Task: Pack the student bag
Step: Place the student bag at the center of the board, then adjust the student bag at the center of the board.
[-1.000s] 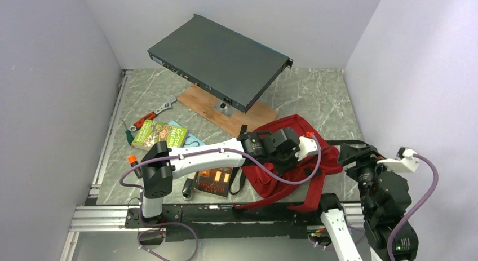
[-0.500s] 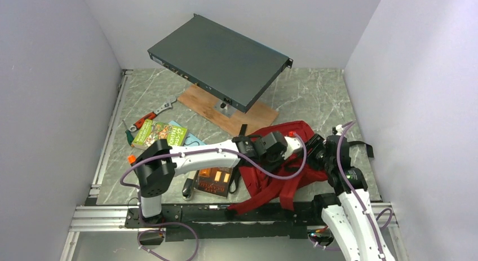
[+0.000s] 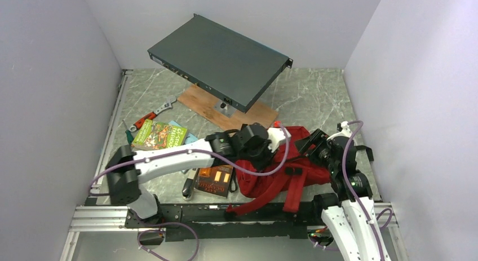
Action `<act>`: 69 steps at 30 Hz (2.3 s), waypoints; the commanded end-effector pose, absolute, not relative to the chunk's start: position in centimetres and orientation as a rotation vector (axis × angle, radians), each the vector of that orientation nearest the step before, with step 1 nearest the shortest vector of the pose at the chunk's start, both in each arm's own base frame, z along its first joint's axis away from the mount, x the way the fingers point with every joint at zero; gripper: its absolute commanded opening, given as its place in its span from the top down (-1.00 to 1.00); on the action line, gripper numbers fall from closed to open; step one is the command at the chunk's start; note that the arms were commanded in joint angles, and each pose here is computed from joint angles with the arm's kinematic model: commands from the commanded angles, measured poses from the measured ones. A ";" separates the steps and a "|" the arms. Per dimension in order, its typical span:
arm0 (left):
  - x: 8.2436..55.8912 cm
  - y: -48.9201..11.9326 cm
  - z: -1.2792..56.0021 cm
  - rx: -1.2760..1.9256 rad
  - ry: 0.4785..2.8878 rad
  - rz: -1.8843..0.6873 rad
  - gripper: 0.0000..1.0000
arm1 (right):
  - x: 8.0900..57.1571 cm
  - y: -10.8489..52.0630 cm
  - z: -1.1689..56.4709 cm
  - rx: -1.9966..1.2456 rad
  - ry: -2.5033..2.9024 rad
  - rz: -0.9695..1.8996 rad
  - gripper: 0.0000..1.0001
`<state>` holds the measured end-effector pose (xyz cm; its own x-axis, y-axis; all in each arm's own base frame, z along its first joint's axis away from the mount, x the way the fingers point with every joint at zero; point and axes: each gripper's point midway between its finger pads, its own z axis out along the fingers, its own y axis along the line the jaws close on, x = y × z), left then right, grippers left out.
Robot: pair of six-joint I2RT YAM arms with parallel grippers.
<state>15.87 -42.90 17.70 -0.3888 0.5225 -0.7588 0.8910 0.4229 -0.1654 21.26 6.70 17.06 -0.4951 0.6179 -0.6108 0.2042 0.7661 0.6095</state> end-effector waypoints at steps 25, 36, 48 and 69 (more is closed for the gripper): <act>13.5 -32.6 13.1 -0.043 2.564 -0.953 -0.99 | 17.2 10.6 20.8 0.287 2.100 0.823 -0.75; 18.3 -39.6 12.0 0.225 2.489 -0.828 0.45 | 16.8 9.5 21.6 0.283 2.082 0.739 -0.74; 26.4 -42.1 27.3 0.376 1.923 -0.692 1.00 | 17.4 11.1 19.8 0.418 2.027 0.926 -0.50; 31.1 -46.3 28.8 0.549 2.036 -0.686 -0.40 | 17.9 13.3 16.1 0.331 2.038 1.075 -0.18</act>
<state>30.88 -49.14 25.39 -0.5023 0.1389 -0.8535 0.6275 0.7376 -0.2494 16.56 11.86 18.20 -0.6189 0.5081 -0.5990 -0.1263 0.6883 0.7143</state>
